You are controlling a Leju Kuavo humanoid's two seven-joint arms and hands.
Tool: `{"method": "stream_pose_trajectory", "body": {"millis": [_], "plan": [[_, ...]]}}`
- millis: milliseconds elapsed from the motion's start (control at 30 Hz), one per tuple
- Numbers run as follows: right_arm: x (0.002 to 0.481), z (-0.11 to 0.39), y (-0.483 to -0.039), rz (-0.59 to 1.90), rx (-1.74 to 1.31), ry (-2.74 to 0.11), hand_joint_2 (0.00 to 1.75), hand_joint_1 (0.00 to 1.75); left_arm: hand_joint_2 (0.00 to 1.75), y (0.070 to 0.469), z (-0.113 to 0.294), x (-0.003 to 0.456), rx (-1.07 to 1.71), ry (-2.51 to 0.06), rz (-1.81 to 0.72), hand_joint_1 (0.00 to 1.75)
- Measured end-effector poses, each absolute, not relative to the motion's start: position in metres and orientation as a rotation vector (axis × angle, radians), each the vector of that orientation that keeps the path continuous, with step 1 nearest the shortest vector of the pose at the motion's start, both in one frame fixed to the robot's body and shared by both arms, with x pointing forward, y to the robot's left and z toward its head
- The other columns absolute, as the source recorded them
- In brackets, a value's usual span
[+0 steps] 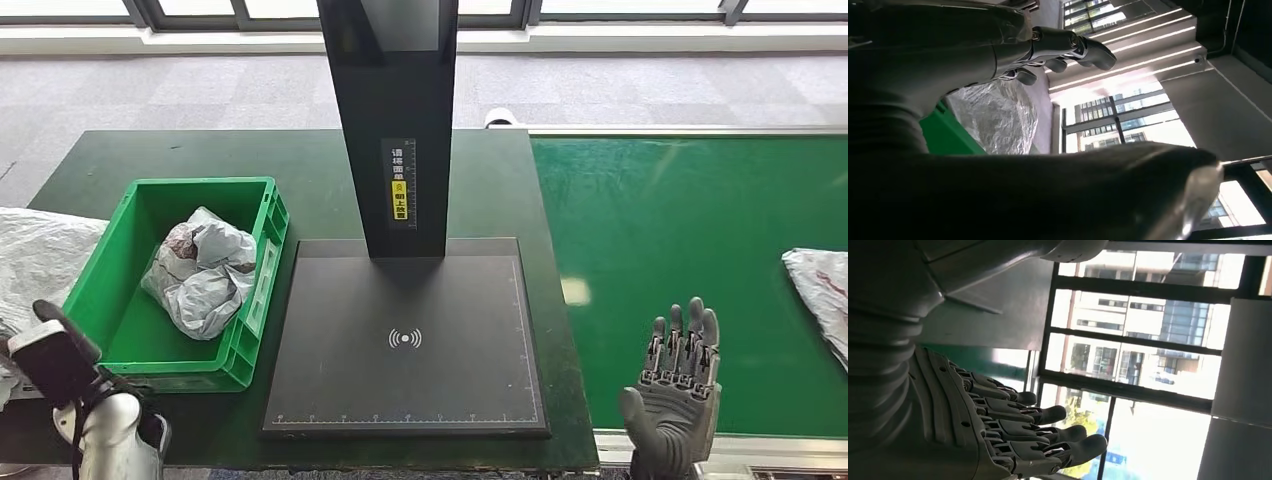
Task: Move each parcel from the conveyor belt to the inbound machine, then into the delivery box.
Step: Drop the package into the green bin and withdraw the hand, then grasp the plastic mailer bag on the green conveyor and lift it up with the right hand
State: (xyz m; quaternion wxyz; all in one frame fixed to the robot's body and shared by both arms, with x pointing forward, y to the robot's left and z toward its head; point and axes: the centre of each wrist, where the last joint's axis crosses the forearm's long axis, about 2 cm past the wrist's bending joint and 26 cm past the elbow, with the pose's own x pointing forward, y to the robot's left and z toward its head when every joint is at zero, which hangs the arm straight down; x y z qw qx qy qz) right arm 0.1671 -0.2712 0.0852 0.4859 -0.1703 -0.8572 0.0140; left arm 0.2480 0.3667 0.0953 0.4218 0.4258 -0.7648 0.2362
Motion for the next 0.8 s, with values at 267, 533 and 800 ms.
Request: {"method": "stream_pose_trajectory", "body": {"millis": [267, 533, 800], "plan": [[0.156, 0.061, -0.301, 0.112, -0.649, -1.968, 1.75, 0.0, 0.0, 0.301, 0.12, 0.228, 0.559, -2.157, 0.526, 0.0], [0.142, 0.047, -0.337, 0.21, -0.929, -1.803, 1.75, 0.0, 0.0, 0.218, 0.123, 0.238, -0.238, -2.238, 0.251, 0.0], [0.177, 0.005, -0.38, 0.433, -1.036, -1.556, 1.75, 0.0, 0.0, 0.201, 0.124, 0.225, -0.452, -2.223, 0.273, 0.0]]}}
